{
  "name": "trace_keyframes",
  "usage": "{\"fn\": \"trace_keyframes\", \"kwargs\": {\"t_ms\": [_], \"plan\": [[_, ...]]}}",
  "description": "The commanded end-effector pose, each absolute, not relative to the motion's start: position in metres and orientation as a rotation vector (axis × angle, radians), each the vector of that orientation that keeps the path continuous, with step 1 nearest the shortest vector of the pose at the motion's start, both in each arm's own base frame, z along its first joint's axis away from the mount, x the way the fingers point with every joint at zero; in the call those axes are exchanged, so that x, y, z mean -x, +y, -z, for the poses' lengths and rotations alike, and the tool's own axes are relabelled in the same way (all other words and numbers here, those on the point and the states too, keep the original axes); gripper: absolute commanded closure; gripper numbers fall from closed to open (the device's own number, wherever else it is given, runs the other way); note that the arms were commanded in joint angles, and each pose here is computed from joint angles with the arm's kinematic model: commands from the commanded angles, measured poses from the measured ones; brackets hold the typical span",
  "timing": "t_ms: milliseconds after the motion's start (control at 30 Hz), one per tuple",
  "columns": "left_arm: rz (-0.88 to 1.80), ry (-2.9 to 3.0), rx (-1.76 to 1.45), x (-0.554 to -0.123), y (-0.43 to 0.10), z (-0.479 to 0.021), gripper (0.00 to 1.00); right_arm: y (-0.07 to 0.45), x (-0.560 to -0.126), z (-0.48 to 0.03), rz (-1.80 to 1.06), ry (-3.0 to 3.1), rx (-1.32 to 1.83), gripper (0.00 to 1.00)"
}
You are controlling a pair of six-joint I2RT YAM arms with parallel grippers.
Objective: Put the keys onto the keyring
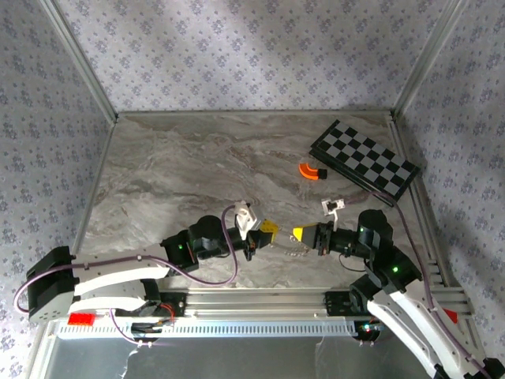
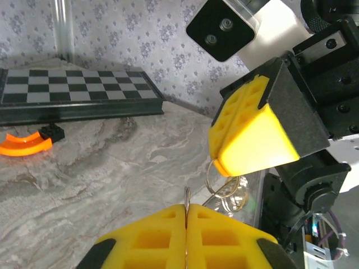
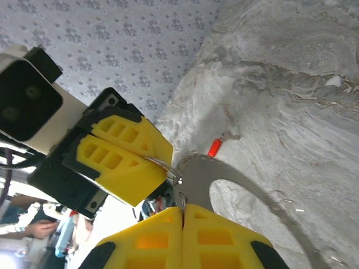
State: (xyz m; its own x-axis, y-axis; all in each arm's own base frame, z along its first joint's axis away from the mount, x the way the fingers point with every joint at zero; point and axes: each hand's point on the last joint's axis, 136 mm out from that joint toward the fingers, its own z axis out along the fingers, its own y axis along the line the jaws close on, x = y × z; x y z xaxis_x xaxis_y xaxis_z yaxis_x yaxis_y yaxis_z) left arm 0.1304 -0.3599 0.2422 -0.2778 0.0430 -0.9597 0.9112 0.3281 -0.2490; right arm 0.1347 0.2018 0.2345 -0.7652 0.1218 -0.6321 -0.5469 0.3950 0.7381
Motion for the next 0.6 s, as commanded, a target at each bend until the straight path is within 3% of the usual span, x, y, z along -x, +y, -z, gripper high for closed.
{"fn": "trace_keyframes", "kwargs": {"t_ms": [0, 100, 200, 567], "plan": [[1.175, 1.602, -0.901, -0.118, -0.358, -0.246, 0.85, 0.200, -0.134, -0.244, -1.303, 1.992, 0.458, 1.00], [1.220, 1.625, -0.965, -0.105, -0.357, -0.242, 0.66, 0.200, -0.131, -0.242, -1.241, 1.970, 0.524, 1.00], [1.217, 1.661, -1.011, -0.094, -0.350, -0.238, 0.58, 0.202, -0.126, -0.245, -1.182, 1.901, 0.611, 1.00], [1.142, 1.582, -1.054, -0.080, -0.301, -0.277, 0.53, 0.224, -0.086, -0.313, -1.155, 1.473, 0.934, 1.00]]}}
